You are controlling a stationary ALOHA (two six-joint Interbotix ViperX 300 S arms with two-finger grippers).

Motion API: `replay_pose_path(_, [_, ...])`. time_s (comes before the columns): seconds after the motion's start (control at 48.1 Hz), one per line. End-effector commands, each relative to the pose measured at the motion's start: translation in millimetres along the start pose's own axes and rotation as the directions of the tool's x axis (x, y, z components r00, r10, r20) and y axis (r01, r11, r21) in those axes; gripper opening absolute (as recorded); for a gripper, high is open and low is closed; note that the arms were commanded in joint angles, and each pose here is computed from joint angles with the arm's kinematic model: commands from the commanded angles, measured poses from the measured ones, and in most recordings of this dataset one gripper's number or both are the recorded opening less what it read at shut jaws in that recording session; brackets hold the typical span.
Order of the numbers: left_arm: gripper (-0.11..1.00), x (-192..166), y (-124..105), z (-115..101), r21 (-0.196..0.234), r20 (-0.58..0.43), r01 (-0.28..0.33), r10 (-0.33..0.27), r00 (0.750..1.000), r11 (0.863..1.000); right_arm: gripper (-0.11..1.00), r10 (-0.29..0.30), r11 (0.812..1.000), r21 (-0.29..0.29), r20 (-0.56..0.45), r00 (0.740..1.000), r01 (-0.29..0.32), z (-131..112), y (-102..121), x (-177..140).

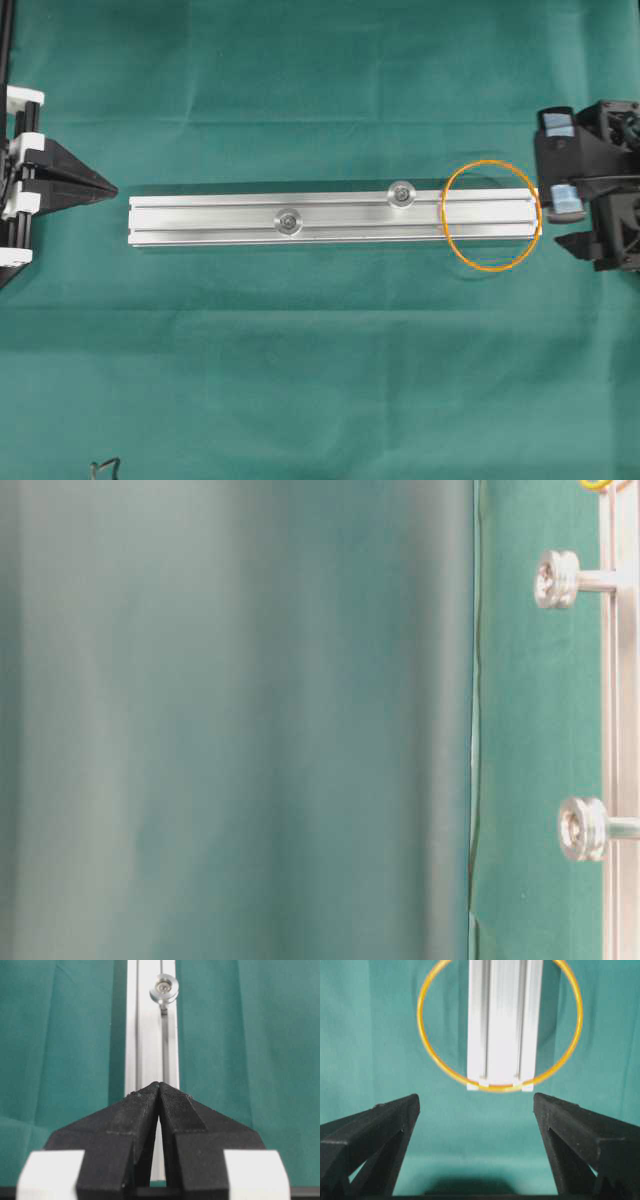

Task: Hook the rubber onto the shaft.
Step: 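Close the right gripper on the near edge of the orange band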

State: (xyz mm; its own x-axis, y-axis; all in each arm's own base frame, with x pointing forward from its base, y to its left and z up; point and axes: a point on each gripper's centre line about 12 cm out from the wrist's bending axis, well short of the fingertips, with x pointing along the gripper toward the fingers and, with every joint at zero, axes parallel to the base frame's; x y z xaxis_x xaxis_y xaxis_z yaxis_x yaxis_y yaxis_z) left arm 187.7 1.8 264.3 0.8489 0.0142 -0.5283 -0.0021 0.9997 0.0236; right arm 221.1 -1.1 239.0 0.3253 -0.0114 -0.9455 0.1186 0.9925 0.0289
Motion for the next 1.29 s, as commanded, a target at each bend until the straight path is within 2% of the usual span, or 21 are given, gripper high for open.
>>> replay_pose_path(0.0, [0.00, -2, 1, 11, 0.002, 0.025, -0.003, 0.003, 1.000, 1.000, 0.99, 0.006, 1.000, 0.000, 0.047, 0.999, -0.006, 17, 2, -6])
replay_pose_path(0.312, [0.00, -2, 1, 11, -0.001, 0.025, -0.002, 0.002, 1.000, 1.000, 0.99, 0.008, 1.000, -0.003, 0.058, 0.998, -0.007, 34, 4, -1])
replay_pose_path(1.269, [0.00, -2, 1, 11, 0.000, 0.023, -0.003, 0.003, 1.000, 1.000, 0.99, 0.007, 1.000, -0.004, 0.059, 0.998, -0.006, 34, 4, 0])
